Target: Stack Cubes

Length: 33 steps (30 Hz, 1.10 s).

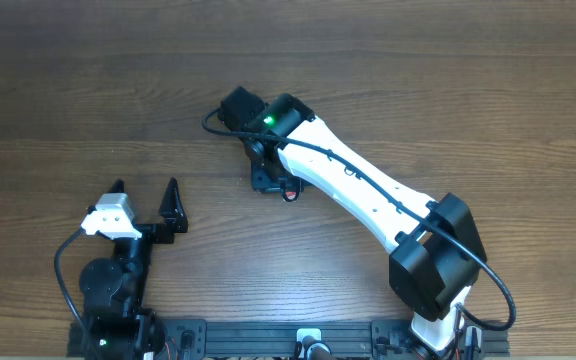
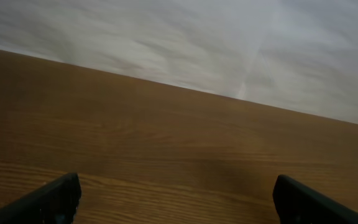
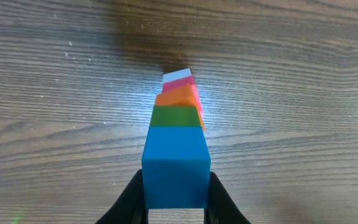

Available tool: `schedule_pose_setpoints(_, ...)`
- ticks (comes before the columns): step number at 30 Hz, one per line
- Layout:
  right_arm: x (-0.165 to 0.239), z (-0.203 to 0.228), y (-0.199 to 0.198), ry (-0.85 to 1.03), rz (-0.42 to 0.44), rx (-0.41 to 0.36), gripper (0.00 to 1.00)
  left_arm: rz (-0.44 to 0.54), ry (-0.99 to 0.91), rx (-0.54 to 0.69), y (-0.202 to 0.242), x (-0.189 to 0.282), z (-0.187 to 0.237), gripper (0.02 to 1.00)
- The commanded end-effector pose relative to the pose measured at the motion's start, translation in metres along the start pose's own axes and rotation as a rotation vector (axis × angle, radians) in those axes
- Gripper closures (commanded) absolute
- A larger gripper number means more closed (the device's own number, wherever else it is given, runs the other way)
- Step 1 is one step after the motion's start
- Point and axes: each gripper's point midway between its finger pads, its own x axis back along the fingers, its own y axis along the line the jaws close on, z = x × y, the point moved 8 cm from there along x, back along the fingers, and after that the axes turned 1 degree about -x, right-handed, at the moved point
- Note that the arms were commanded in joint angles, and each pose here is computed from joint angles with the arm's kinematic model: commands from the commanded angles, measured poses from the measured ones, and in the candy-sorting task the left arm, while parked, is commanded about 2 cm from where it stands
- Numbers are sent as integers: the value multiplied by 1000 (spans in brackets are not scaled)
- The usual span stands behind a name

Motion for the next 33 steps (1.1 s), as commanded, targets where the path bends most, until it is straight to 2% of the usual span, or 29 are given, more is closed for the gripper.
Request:
schedule_pose_setpoints(1, -3, 0, -3, 10, 2, -19, 963, 9, -3, 11, 0, 0, 1, 18)
schedule_pose_setpoints(7, -3, 0, -3, 10, 2, -19, 928, 9, -3, 11, 0, 0, 1, 18)
schedule_pose_setpoints(9, -3, 0, -3, 10, 2, -19, 842, 9, -3, 11, 0, 0, 1, 18)
schedule_pose_setpoints(11, -3, 0, -3, 10, 2, -19, 722, 9, -3, 11, 0, 0, 1, 20)
schedule_pose_setpoints(13, -3, 0, -3, 10, 1, -19, 478, 9, -3, 11, 0, 0, 1, 18)
schedule_pose_setpoints(16, -3, 0, -2, 11, -4, -18, 191, 9, -4, 11, 0, 0, 1, 18)
schedule_pose_setpoints(17, -3, 0, -2, 10, -4, -18, 64, 9, -3, 11, 0, 0, 1, 18)
schedule_pose_setpoints(18, -3, 0, -2, 8, -6, -19, 7, 9, -3, 11, 0, 0, 1, 20)
schedule_pose_setpoints(22, -3, -10, 1, -31, -43, 17, 9, 9, -4, 11, 0, 0, 1, 20)
schedule_pose_setpoints(27, 0, -43, -6, -139, -104, 50, 7, 9, -3, 11, 0, 0, 1, 20)
schedule_pose_setpoints(29, 1, -61, -19, -186, -103, 33, 9, 9, -4, 11, 0, 0, 1, 20)
schedule_pose_setpoints(33, 5, -93, -64, -245, -40, -33, 7, 9, -3, 11, 0, 0, 1, 18)
